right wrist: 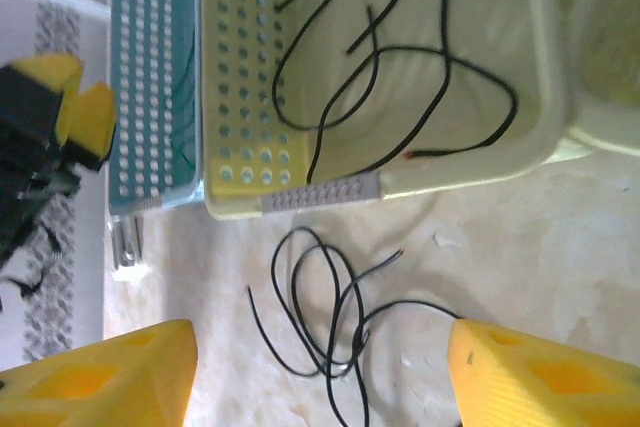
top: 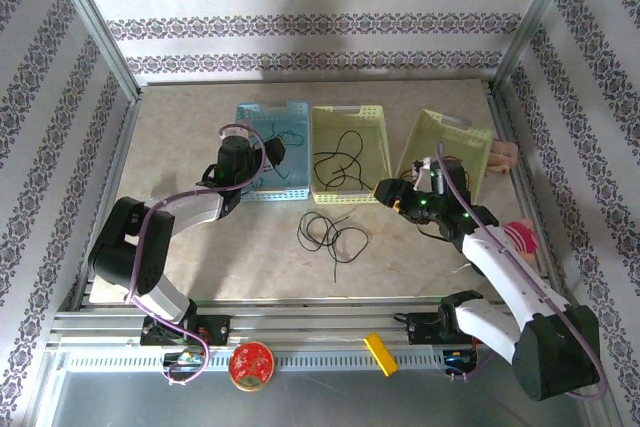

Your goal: Untangle the cables

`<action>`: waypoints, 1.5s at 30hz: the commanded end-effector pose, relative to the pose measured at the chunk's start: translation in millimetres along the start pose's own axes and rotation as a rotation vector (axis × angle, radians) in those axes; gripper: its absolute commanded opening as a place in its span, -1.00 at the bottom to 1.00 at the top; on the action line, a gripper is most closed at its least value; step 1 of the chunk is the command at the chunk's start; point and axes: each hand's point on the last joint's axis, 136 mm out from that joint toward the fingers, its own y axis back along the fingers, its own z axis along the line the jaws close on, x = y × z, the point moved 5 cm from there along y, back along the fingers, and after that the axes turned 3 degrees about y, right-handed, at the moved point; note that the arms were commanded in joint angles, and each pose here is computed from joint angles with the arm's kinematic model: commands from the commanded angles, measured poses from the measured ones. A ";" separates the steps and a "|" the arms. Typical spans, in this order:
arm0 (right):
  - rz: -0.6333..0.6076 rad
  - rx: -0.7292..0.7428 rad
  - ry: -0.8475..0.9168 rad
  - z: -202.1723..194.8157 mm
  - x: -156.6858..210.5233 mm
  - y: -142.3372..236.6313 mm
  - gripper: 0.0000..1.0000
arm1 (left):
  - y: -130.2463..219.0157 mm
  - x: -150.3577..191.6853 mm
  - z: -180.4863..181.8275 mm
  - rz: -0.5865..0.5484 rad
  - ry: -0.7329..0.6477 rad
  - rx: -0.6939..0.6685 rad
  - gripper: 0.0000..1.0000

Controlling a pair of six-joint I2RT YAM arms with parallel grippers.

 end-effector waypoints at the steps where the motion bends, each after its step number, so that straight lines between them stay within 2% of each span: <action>1: 0.096 0.029 0.130 7.3 10.7 -1.2 0.34 | 12.4 -20.3 -39.8 -0.056 -0.109 0.093 0.53; 5: 0.203 0.077 0.205 5.8 27.2 -12.9 0.33 | 36.1 1.9 -70.3 0.044 -0.345 0.085 0.57; 7: 0.264 0.086 0.237 8.2 32.7 -18.7 0.31 | 49.8 30.4 -83.2 0.149 -0.465 0.107 0.56; 11: 0.367 0.151 0.292 6.3 41.9 -31.0 0.28 | 70.6 92.9 -82.0 0.363 -0.564 0.110 0.53; 15: 0.448 0.260 0.411 3.7 55.4 -43.2 0.27 | 83.8 142.5 -53.2 0.461 -0.506 0.000 0.51; 20: 0.436 0.278 0.449 8.3 53.8 -46.4 0.26 | 83.7 164.8 -16.8 0.429 -0.377 -0.154 0.45; 24: 0.408 0.259 0.452 13.6 49.7 -45.3 0.26 | 67.0 177.2 -19.1 0.430 -0.377 -0.101 0.38; 26: 0.405 0.258 0.452 14.4 49.1 -45.0 0.26 | 59.9 185.5 -21.0 0.464 -0.390 -0.083 0.29; 29: 0.393 0.264 0.454 13.9 48.7 -42.3 0.25 | 53.2 197.5 -20.0 0.536 -0.425 -0.086 -0.07; 32: 0.374 0.267 0.452 12.6 47.7 -37.9 0.25 | 54.8 197.2 -20.9 0.562 -0.449 -0.099 -0.62; 35: 0.357 0.260 0.445 12.0 46.1 -34.9 0.25 | 63.6 185.2 -34.1 0.543 -0.481 -0.058 -1.00; 38: 0.329 0.270 0.443 10.4 42.1 -33.1 0.24 | 79.8 167.0 -61.8 0.507 -0.606 0.009 -1.00; 40: 0.289 0.286 0.440 9.4 37.1 -30.9 0.24 | 97.8 149.3 -87.8 0.444 -0.704 0.094 -1.00; 45: 0.140 0.321 0.376 1.7 18.0 -17.9 0.25 | 148.0 79.3 -140.4 0.201 -0.712 0.281 -1.00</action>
